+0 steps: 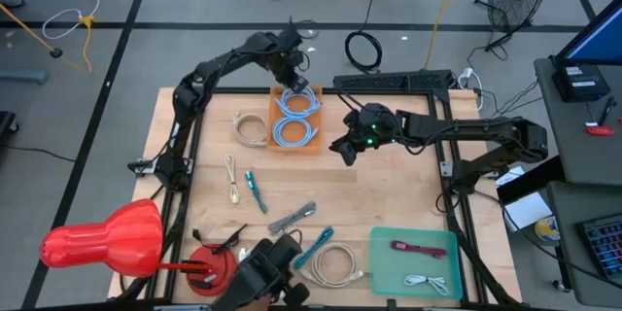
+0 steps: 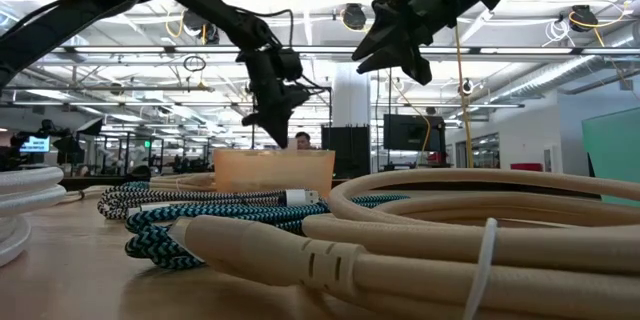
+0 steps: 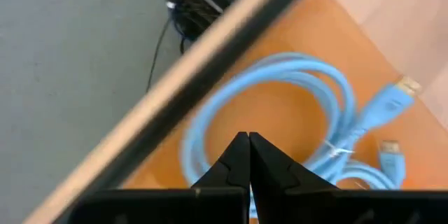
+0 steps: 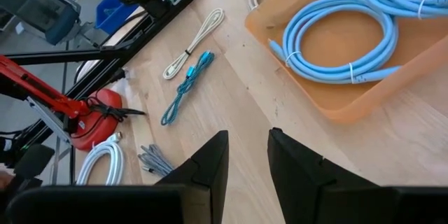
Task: Pick & Place USB Port
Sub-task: Put the blue usb cable into the orange bin
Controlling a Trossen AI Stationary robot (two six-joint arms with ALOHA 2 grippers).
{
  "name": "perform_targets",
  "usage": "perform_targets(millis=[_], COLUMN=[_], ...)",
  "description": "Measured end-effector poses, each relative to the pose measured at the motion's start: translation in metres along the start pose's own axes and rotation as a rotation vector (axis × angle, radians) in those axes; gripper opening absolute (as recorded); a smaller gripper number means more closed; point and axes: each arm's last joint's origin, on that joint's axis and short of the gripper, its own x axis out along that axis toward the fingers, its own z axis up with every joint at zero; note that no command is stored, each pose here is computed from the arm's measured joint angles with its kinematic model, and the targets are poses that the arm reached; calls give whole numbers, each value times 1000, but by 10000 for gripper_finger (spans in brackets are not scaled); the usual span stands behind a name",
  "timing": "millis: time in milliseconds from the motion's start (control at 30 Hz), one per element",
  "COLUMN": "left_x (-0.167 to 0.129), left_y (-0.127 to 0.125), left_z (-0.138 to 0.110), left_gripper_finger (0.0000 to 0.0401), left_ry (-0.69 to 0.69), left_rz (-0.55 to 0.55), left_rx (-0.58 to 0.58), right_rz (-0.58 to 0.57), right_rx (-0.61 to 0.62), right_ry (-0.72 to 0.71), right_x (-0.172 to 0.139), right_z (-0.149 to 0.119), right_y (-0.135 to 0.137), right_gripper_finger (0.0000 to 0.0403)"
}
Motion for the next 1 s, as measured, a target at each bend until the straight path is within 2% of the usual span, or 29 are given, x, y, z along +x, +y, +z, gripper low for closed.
perform_targets(millis=[133, 233, 600, 800, 1000], left_x=[4, 5, 43, 34, 23], left_y=[-10, -12, -4, -7, -8], left_z=[0, 0, -10, -6, -3], left_gripper_finger=[1, 1, 0, 0, 0], left_ry=[-2, -3, 140, 143, 154], left_rz=[108, 139, 161, 116, 122], left_rx=[62, 75, 84, 74, 101], right_rz=[0, 3, 2, -1, -20], right_rx=[0, -3, -5, -1, 0], right_ry=[0, 2, 10, 14, -3], right_x=[0, 0, 1, 1, 1], right_z=[0, -1, -3, -3, -2], right_y=[0, 1, 3, 2, 1], right_gripper_finger=[91, 91, 91, 91, 91])
